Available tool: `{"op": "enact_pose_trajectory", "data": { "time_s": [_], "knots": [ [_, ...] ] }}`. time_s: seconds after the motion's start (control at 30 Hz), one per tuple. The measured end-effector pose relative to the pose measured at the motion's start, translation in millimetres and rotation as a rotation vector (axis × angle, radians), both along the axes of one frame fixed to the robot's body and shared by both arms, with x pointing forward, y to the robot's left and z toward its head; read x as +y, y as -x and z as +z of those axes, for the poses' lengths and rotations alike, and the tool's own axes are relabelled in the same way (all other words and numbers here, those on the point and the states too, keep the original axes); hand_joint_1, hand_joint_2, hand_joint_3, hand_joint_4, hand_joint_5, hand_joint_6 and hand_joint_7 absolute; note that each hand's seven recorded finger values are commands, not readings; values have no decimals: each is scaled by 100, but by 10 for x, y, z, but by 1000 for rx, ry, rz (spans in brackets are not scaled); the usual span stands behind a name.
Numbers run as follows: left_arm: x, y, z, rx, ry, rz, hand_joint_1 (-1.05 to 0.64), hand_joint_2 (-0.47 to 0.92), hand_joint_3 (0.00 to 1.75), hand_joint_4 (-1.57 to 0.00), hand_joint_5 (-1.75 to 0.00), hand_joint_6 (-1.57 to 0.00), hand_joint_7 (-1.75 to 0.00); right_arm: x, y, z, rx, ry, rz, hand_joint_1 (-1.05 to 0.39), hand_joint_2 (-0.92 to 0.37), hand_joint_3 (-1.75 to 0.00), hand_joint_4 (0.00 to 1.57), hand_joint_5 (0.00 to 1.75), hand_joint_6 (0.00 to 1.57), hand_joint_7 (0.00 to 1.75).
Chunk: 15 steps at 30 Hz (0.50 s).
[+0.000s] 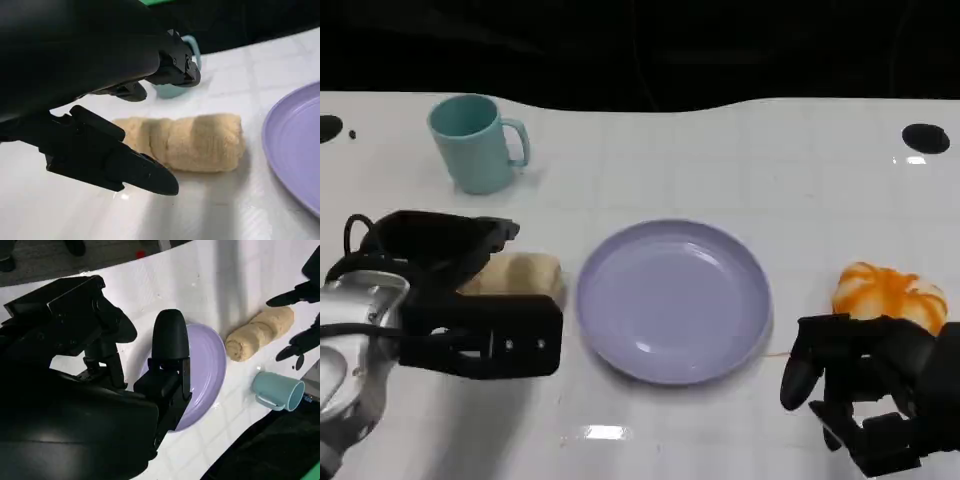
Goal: Grasp the towel on the left side of the plate with the left hand and place it into the plate.
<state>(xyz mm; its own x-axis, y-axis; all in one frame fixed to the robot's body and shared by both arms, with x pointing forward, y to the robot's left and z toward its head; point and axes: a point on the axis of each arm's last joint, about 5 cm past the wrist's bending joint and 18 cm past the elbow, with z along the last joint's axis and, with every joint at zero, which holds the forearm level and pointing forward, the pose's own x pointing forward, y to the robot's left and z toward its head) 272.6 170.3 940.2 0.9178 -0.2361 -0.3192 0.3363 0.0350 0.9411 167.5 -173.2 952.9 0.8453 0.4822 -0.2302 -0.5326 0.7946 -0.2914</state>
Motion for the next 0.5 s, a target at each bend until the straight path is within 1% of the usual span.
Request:
{"op": "enact_pose_trajectory", "data": {
  "time_s": [0.23,0.33,0.4,0.47,0.5],
  "knots": [
    [-53,-168,-214,60,-42,4,-53,89,1,-40,-10,-34,-1,1,-2,2,-4,-1,2,4,-57,-109,68,168,69,143],
    [-56,-237,-243,70,-48,3,-48,92,11,-42,-9,-38,-2,1,-1,2,-4,-1,2,4,-57,-109,68,168,69,143],
    [-39,-279,-293,82,-49,4,-42,92,15,-48,-11,-45,-5,2,0,4,-4,-1,2,4,-57,-109,69,168,70,143],
    [-3,-284,-362,81,-32,9,-33,92,20,-63,-16,-59,-8,1,2,2,-3,-1,2,3,-57,-109,69,168,70,143],
    [12,-280,-396,71,-21,13,-31,92,21,-67,-18,-63,-9,1,3,1,-3,-1,2,3,-56,-109,69,168,70,143]
  ]
}}
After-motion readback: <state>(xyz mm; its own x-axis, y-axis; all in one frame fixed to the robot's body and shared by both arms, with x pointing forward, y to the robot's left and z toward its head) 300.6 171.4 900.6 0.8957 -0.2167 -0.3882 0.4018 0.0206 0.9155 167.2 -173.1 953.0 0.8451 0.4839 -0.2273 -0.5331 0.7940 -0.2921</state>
